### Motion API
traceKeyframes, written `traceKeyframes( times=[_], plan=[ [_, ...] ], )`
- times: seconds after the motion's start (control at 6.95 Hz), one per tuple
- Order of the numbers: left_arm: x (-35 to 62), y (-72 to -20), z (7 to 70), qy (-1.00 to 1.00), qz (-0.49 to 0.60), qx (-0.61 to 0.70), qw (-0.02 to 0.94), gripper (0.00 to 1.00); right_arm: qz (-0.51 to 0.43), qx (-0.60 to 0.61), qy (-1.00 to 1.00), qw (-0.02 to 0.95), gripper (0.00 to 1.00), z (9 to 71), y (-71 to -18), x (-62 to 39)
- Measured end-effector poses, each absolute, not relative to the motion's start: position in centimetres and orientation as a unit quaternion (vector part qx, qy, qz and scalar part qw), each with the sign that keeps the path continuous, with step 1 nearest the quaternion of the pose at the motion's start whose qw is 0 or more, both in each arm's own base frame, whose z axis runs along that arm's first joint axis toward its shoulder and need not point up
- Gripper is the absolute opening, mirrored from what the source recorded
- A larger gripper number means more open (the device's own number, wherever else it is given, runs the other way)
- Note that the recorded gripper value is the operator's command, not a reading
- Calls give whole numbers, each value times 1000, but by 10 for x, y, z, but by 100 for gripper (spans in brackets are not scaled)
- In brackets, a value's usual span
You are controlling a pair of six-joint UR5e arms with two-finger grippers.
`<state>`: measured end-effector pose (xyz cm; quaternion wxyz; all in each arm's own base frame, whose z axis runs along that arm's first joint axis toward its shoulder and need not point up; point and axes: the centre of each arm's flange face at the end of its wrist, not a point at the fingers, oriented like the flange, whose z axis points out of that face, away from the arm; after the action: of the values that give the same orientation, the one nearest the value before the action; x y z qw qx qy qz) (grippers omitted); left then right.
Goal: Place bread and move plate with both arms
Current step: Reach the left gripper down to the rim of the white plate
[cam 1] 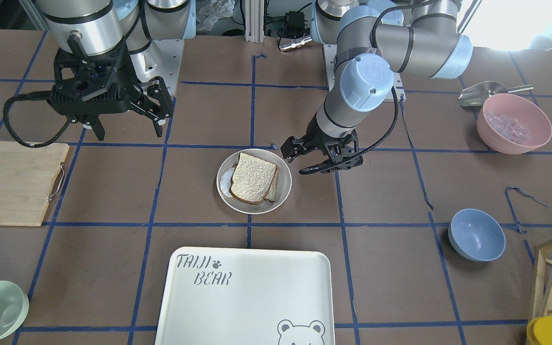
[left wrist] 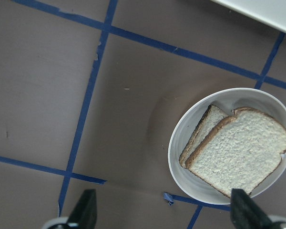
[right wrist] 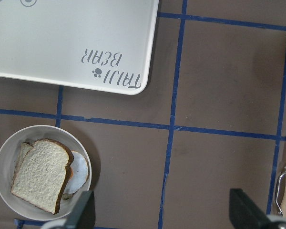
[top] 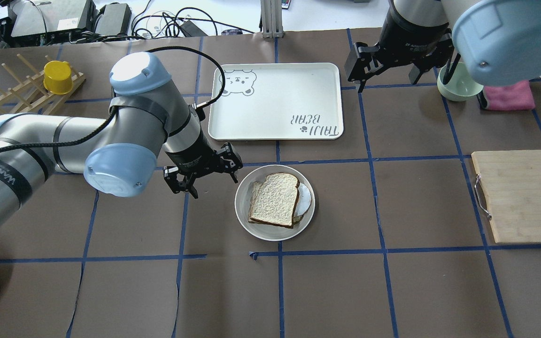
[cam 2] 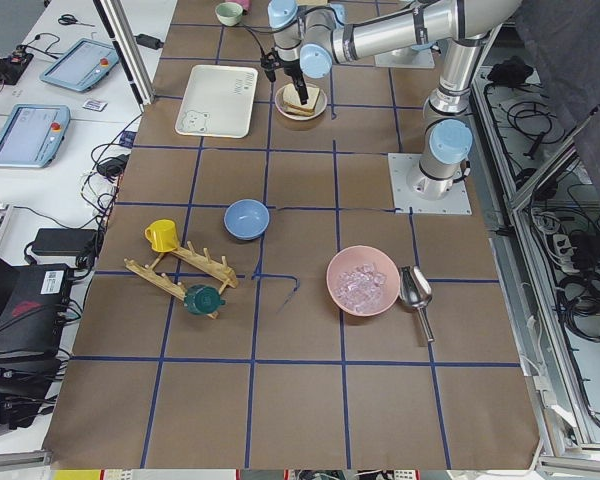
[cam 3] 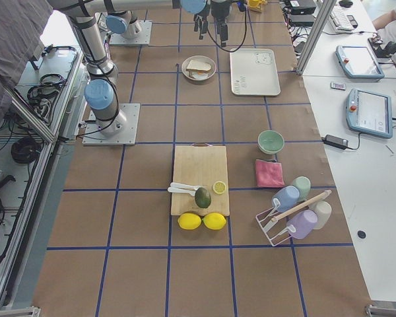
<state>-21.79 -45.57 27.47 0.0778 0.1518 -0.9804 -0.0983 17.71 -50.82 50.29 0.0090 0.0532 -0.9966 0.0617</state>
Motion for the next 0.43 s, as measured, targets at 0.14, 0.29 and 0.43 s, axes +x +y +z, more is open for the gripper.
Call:
traceKeyframes(
  times=[0.14,0.29,0.43],
  plan=[
    [-219,-448,246,-980,-96,149,86,93,59,48,-997,10,100,502,-509,171],
    [-220,-445,227,-981,-98,146,88,86,59,45,-997,10,100,503,-509,169],
    [-220,-446,210,-980,-103,144,87,77,60,45,-997,11,100,503,-508,168]
  ],
)
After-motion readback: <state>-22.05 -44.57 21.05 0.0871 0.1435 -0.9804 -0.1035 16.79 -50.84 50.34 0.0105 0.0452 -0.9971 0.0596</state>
